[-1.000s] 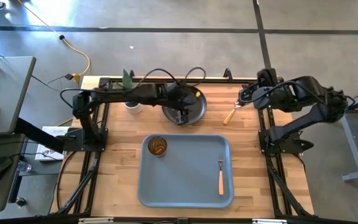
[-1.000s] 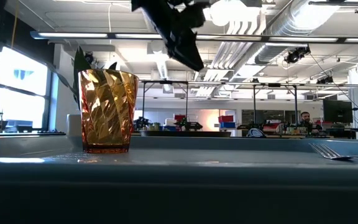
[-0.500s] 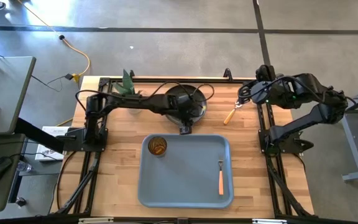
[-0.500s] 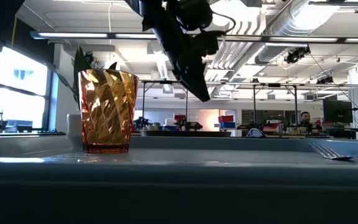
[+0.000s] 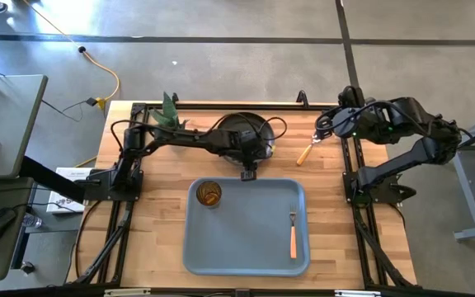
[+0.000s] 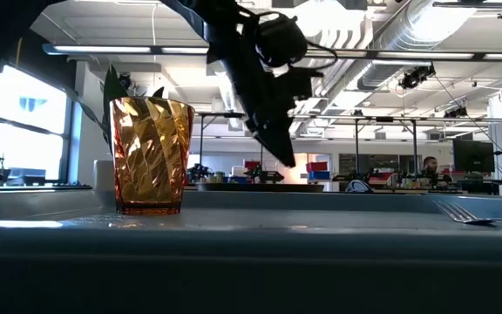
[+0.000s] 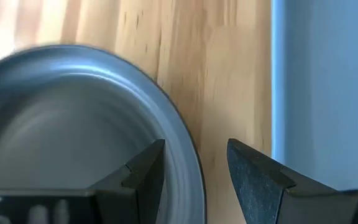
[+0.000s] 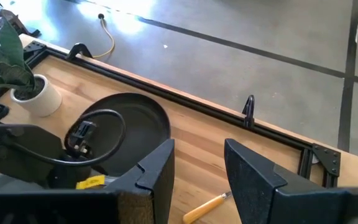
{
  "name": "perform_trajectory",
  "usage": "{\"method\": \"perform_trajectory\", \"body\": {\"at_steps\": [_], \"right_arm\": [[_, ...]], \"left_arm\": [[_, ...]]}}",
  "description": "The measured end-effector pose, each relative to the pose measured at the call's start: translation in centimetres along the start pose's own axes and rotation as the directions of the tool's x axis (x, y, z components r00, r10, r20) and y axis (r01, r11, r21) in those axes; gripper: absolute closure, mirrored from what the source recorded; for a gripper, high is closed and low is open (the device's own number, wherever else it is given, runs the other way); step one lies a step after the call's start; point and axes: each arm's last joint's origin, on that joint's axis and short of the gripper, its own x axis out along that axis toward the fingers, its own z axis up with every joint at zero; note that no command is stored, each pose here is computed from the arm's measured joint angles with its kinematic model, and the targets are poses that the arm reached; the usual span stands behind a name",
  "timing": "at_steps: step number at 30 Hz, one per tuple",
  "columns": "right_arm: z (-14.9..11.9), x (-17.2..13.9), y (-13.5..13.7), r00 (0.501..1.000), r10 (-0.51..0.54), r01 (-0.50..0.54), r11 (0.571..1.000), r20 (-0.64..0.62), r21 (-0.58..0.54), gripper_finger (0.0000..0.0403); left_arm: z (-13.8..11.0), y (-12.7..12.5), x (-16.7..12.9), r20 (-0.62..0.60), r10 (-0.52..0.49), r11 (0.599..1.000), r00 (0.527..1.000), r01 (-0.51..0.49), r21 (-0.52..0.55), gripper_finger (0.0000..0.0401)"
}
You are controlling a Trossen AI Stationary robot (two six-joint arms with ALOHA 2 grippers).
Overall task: Pick and place plate/cup/fork/spoon on tray
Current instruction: Put the black plate on the blue tray to the bottom right of the brown cup
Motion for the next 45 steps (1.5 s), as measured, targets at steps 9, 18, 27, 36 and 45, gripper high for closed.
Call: {"method": "perform_trajectory", "body": {"at_steps": [9, 18, 27, 36, 45], "right_arm": [[0.0, 0.0, 0.0, 1.000, 0.000, 0.000, 1.000, -0.001, 0.000, 0.0272], [0.0, 0.0, 0.0, 1.000, 0.000, 0.000, 1.000, -0.001, -0.001, 0.0272], [0.0, 0.0, 0.0, 1.000, 0.000, 0.000, 1.000, -0.001, -0.001, 0.0272], [0.0, 0.0, 0.0, 1.000, 0.001, -0.001, 1.000, -0.001, -0.001, 0.0272], [0.0, 0.0, 0.0, 1.000, 0.000, 0.000, 1.000, -0.001, -0.001, 0.0272]], "left_arm": [[-0.6, -0.2, 1.6, -0.040, 0.003, 1.000, 0.999, -0.003, -0.015, 0.0240], [-1.3, 0.0, 3.2, -0.078, 0.014, 0.999, 0.997, -0.018, -0.046, 0.0240], [-1.5, 0.0, 4.1, -0.087, 0.046, 0.997, 0.995, -0.051, -0.056, 0.0240], [-2.1, 0.1, 5.0, -0.127, 0.052, 0.995, 0.991, -0.061, -0.073, 0.0241], [-2.0, 0.1, 5.0, -0.121, 0.051, 0.995, 0.991, -0.061, -0.081, 0.0292]]}}
